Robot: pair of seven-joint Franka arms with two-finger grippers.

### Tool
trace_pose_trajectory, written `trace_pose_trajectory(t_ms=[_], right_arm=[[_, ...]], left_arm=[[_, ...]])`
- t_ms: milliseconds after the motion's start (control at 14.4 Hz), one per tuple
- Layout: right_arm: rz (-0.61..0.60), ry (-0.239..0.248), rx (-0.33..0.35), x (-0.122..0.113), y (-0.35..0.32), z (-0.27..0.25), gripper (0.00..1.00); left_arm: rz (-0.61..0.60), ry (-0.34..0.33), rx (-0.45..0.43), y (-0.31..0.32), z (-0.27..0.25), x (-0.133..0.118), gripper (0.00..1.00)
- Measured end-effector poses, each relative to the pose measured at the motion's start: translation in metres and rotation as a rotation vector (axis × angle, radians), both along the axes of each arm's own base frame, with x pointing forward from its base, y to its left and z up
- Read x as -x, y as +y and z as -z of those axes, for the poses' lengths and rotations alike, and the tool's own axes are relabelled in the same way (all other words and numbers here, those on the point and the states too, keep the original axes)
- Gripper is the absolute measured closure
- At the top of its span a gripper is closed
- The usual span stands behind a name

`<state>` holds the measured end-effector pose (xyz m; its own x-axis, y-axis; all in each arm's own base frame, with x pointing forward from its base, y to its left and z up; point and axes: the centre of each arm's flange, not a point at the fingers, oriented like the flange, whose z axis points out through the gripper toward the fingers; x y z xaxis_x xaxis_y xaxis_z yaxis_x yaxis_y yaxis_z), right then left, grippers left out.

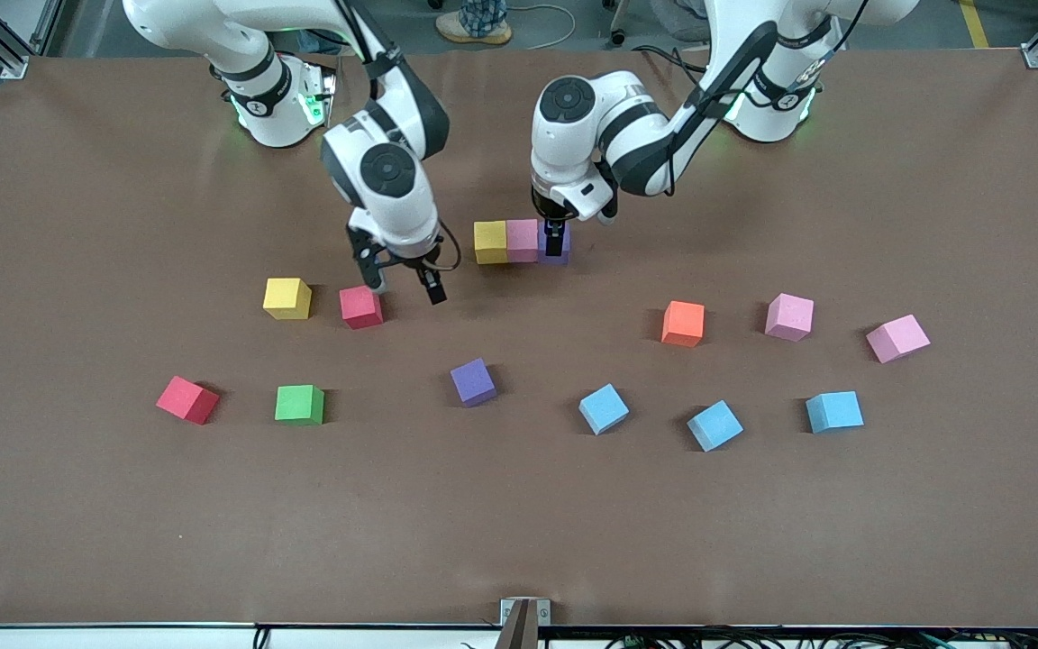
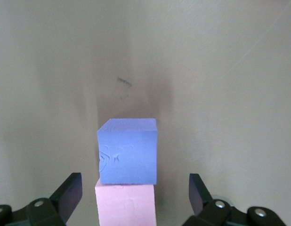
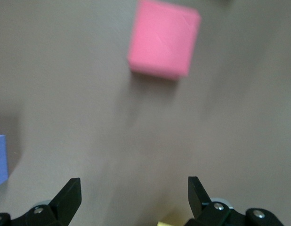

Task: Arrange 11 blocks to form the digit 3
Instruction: 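Reach the red cube with the right gripper while the left gripper withdraws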

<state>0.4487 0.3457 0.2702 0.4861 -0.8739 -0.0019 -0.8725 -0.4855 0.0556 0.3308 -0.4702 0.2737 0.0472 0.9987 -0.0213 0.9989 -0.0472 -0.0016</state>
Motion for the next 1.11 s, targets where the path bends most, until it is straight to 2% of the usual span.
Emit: trace_pose_trajectory(t_ms=[209,487,696,975,1114], right_arm=[[-0.261,-0.014,-0.032,-0.02,-0.025,-0.017,0.0],[-0.577,-0.018,-0.049,-0.027,-0.037,-0.023,0.0],[-0.771,0.002,-0.054,-0.036,-0.059,-0.017,0.0],[-0.917,0.044,-0.049,-0.037,-0.091,-0.001,0.0],[-0.961,0.034,-0.025,-0.029,-0.096,0.008,0.0]], left_arm=[[0.052,-0.009,-0.042,0.005,-0.028,-0.024,0.0],[0.154,-0.033,-0.033,0.032,-0.063,-0.09,0.0],[0.241,-0.037,-0.028,0.059,-0.08,-0.137,0.0],[0.359,-0.013,-0.02,0.094,-0.094,-0.199,0.0],[0.42,-0.012,-0.006,0.117,-0.098,-0.228,0.0]])
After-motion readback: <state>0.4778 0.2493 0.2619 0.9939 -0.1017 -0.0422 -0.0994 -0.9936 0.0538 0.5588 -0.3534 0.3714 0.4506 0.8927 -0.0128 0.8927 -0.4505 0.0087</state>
